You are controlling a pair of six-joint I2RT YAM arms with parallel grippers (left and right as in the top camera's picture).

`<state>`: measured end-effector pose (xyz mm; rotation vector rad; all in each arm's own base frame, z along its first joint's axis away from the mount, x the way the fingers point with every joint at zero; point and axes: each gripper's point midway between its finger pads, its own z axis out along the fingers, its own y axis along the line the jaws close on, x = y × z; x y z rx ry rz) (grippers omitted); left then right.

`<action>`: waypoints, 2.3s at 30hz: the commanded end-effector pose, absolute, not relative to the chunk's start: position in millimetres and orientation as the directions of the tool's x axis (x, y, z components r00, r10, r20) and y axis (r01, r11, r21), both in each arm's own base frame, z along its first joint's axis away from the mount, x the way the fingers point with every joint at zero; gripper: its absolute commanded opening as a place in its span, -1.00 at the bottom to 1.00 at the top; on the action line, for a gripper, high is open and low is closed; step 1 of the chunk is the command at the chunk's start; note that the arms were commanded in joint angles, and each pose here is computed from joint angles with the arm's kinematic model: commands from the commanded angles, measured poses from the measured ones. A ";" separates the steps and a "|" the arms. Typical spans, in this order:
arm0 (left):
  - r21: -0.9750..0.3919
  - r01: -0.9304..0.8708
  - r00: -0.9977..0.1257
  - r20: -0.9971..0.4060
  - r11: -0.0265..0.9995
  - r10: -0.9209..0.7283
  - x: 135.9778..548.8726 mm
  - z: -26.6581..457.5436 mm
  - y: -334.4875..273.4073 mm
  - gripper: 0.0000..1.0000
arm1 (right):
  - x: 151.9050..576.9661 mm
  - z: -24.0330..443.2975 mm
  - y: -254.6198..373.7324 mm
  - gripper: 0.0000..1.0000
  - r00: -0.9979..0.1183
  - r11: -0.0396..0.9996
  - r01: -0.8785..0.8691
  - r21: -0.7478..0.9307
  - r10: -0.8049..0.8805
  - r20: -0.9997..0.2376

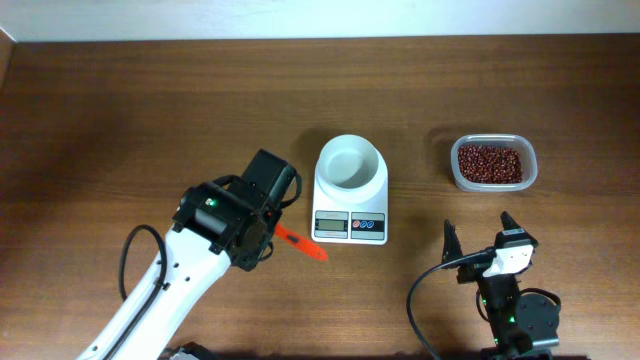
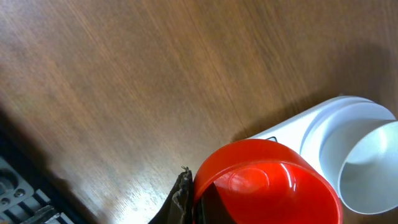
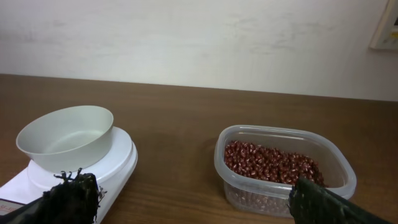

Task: Scoop and weigh 50g on scale
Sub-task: 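Move the scoop toward center and reach the right gripper to its handle, then grasp the scoop handle with the right gripper and release the left gripper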

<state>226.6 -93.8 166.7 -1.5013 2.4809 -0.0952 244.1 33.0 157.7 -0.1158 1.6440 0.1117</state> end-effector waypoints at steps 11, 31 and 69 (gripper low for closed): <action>-0.138 -0.866 -0.452 -0.195 0.481 -0.870 221.5 169.4 -85.6 -1.00 | 245.0 145.9 36.3 0.97 -0.122 0.987 -0.158 0.012 -0.007 -0.993; -0.156 -0.929 -0.312 -0.154 0.334 -0.938 218.7 166.0 -87.7 -1.00 | 181.9 176.8 145.4 0.99 -0.660 0.334 -0.439 0.834 0.510 -0.552; -0.135 -0.925 -0.353 -0.041 0.356 -0.935 237.2 135.2 -133.7 -1.00 | 194.9 163.9 241.0 0.81 -0.816 0.138 -0.198 0.971 0.525 -0.241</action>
